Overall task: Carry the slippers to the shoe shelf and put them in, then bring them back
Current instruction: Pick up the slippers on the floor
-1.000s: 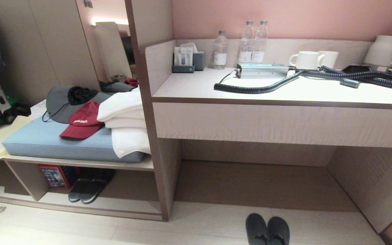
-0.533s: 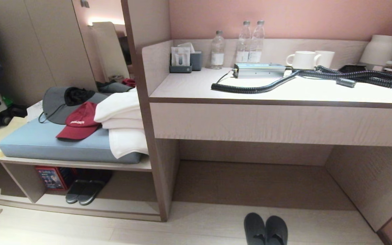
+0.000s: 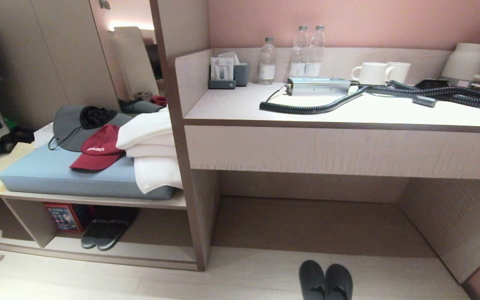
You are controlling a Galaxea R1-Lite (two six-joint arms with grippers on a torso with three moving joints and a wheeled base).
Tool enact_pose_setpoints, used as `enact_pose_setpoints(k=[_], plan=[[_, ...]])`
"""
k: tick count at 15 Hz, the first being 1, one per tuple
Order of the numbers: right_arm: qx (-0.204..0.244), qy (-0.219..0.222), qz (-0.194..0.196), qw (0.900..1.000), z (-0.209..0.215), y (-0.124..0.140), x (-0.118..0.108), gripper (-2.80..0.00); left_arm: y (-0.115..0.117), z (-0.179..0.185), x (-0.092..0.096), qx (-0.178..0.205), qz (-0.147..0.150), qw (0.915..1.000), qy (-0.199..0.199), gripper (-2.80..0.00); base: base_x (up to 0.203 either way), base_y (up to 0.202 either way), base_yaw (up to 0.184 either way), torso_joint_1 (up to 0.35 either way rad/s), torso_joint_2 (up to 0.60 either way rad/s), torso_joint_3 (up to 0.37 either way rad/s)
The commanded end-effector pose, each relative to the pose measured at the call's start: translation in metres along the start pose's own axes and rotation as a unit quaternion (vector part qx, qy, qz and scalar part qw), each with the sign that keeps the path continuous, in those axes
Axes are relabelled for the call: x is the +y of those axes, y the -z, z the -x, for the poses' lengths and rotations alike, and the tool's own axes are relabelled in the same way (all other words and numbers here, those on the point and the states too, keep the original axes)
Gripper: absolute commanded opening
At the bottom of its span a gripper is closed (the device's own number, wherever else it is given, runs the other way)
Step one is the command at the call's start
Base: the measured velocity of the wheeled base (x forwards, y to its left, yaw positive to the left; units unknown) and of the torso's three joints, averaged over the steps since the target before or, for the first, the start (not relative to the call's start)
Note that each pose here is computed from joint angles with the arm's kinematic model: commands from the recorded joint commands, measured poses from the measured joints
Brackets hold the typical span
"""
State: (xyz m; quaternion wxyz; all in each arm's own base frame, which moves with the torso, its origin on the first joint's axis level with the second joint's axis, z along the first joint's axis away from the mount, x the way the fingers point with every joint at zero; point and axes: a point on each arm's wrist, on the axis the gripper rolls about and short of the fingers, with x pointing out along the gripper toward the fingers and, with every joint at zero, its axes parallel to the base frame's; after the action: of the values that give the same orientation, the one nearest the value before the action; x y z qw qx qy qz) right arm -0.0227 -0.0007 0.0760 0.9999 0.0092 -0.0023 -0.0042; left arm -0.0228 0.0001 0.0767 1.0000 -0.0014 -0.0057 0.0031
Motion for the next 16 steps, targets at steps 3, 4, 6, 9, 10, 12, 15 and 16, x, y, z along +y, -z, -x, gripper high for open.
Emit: enact_pose_setpoints(k=[3, 4, 6, 9, 10, 12, 15, 16], plan=[[0.000, 0.000, -0.001, 1.000, -0.0001, -0.0001, 0.0000, -2.80, -0.0001, 0.0000, 0.0000, 0.000, 0.000, 1.0000, -0.001, -2.80, 0.000, 0.002, -0.066, 0.004, 0.00, 0.000], [0.000, 0.000, -0.001, 1.000, -0.0001, -0.0001, 0.0000, -2.80, -0.0001, 0.0000, 0.0000, 0.000, 0.000, 1.0000, 0.000, -2.80, 0.001, 0.005, -0.138, 0.007, 0.00, 0.004], [0.000, 0.000, 0.000, 1.000, -0.0001, -0.0001, 0.0000, -2.80, -0.0001, 0.0000, 0.0000, 0.000, 0.000, 1.0000, -0.002, -2.80, 0.002, 0.003, -0.129, 0.002, 0.00, 0.002], [0.000, -0.002, 0.001, 1.000, -0.0001, -0.0001, 0.0001, -2.80, -0.0001, 0.0000, 0.0001, 0.000, 0.001, 1.0000, -0.001, -2.80, 0.001, 0.000, -0.026, 0.001, 0.00, 0.001], [0.000, -0.003, 0.001, 1.000, -0.0001, -0.0001, 0.0001, -2.80, 0.0002, -0.0001, 0.0000, 0.000, 0.000, 1.0000, 0.000, -2.80, 0.000, 0.000, 0.000, 0.000, 0.00, 0.000], [0.000, -0.003, 0.001, 1.000, -0.0001, -0.0001, 0.0001, -2.80, 0.0004, 0.0001, 0.0000, 0.003, 0.002, 1.0000, -0.001, -2.80, 0.000, 0.000, 0.000, 0.000, 0.00, -0.013], [0.000, -0.001, -0.001, 1.000, -0.0001, -0.0001, 0.0000, -2.80, 0.0002, 0.0002, 0.0000, 0.003, 0.003, 1.0000, -0.001, -2.80, 0.000, 0.000, 0.000, 0.005, 0.00, -0.148], [0.000, 0.000, -0.004, 1.000, -0.0001, -0.0001, 0.0000, -2.80, 0.0002, 0.0002, 0.0001, 0.003, 0.003, 1.0000, -0.001, -2.80, 0.000, 0.000, 0.000, 0.001, 0.00, -0.196]])
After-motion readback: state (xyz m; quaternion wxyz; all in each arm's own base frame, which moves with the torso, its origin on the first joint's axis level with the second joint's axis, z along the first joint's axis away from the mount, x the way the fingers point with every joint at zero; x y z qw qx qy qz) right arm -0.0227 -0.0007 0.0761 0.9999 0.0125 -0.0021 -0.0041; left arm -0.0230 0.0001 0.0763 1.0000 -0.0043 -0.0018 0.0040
